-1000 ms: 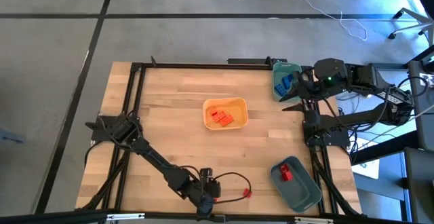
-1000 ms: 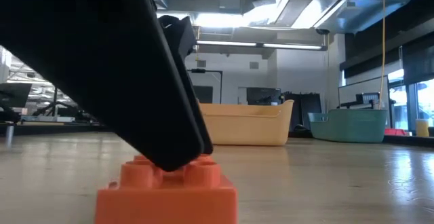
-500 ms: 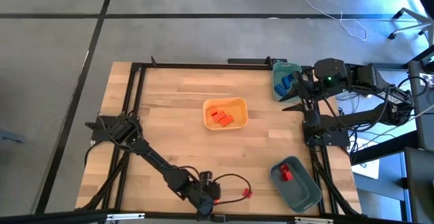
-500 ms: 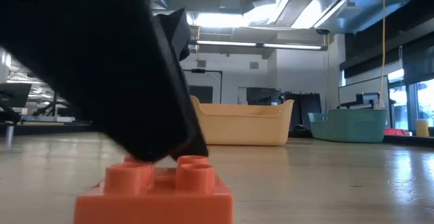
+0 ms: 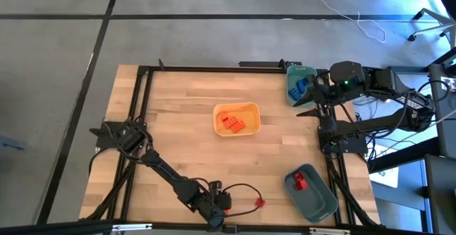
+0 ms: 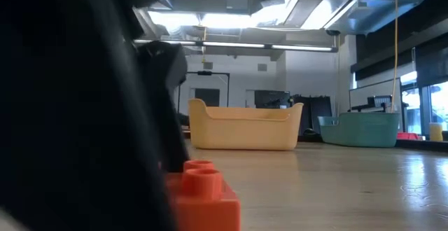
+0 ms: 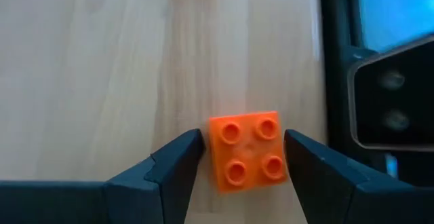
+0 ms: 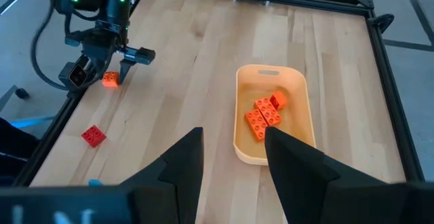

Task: Sort & place blocks by color
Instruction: Put the orange game piece into the yellow bin

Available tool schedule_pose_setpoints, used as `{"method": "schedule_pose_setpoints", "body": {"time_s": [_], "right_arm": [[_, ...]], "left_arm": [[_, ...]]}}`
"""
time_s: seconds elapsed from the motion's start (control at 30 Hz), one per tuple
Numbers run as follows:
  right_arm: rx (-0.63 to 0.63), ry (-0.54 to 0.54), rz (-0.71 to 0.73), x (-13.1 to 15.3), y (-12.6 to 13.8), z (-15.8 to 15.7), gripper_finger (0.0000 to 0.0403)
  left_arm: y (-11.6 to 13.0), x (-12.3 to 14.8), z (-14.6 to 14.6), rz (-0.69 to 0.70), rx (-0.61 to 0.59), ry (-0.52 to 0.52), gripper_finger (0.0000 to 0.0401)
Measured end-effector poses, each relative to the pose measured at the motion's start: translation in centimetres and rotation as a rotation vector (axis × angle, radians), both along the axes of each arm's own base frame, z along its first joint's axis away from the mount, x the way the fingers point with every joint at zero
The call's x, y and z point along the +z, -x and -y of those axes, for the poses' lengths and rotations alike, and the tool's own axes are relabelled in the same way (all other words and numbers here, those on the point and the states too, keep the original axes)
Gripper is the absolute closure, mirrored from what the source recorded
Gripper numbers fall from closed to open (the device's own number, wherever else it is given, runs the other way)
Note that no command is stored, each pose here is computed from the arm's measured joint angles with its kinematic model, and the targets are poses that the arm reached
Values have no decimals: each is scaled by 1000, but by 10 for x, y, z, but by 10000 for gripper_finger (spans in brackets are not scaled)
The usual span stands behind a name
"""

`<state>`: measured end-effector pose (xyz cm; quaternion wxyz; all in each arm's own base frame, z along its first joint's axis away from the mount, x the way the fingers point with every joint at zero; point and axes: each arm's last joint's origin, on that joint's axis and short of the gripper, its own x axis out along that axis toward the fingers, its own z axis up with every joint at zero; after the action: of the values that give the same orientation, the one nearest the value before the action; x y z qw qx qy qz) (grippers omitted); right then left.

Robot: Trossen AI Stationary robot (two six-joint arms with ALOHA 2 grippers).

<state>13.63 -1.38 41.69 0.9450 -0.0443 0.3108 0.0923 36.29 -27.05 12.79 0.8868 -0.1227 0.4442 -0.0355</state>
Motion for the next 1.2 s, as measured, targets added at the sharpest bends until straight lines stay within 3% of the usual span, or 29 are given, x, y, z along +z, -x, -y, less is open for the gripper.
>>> {"method": "schedule_pose_setpoints", "body": {"time_s": [0.17,0.37,0.67,0.9,1.2], "right_arm": [[0,0,-1,0,0,0,244],[-4,-5,-1,0,0,0,244],[-15,-19,-4,0,0,0,244],[3,4,-3,0,0,0,244],[-63,47,-18,-1,0,2,244]], "left_arm": [[-3,-2,-5,-24,23,18,203],[-7,-3,-15,-83,40,49,275],[-13,3,-33,-148,27,92,275],[-13,25,-61,-189,59,48,275],[-26,89,-129,-48,206,50,275]]}}
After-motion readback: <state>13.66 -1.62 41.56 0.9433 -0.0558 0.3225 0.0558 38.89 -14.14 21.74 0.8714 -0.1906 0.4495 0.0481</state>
